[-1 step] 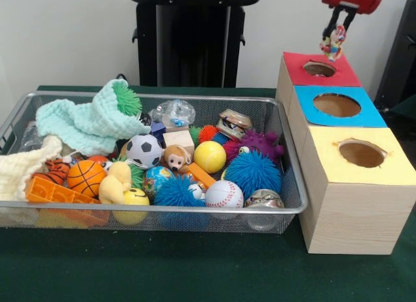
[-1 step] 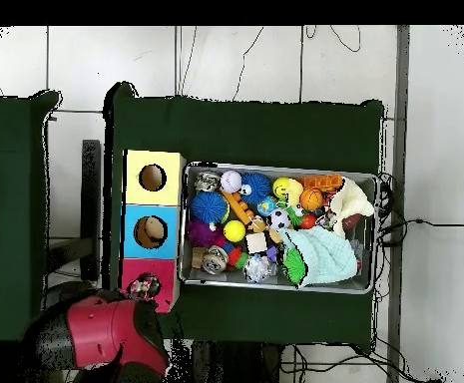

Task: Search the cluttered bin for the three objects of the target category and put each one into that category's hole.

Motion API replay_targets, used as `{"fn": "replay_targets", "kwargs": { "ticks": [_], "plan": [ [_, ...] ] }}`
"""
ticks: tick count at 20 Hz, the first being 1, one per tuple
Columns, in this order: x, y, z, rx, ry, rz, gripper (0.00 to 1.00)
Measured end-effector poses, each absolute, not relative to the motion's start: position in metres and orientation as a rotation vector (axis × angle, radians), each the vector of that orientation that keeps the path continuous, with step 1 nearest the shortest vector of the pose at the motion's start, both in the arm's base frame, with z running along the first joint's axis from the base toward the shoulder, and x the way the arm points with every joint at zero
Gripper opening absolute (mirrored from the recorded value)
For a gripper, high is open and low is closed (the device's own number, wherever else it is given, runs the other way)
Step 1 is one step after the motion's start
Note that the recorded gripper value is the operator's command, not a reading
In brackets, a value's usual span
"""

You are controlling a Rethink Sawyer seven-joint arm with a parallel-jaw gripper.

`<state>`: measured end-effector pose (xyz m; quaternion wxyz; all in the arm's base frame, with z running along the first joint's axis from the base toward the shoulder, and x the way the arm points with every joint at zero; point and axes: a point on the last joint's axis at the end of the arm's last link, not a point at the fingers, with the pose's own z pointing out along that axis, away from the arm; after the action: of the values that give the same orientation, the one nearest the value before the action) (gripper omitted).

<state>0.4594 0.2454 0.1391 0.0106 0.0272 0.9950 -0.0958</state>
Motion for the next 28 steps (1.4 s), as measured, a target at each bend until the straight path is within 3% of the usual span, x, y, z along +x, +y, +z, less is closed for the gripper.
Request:
{"fn": "replay_targets", "kwargs": {
  "ticks": [8,18,28],
  "plan": [
    [0.507,0.159,0.126,0.057,2.891,-0.315,0.00],
    [0.518,0.056,0.104,0.087,2.889,-0.368,0.00],
    [0.514,0.024,0.088,0.057,2.921,-0.368,0.00]
  ]
}}
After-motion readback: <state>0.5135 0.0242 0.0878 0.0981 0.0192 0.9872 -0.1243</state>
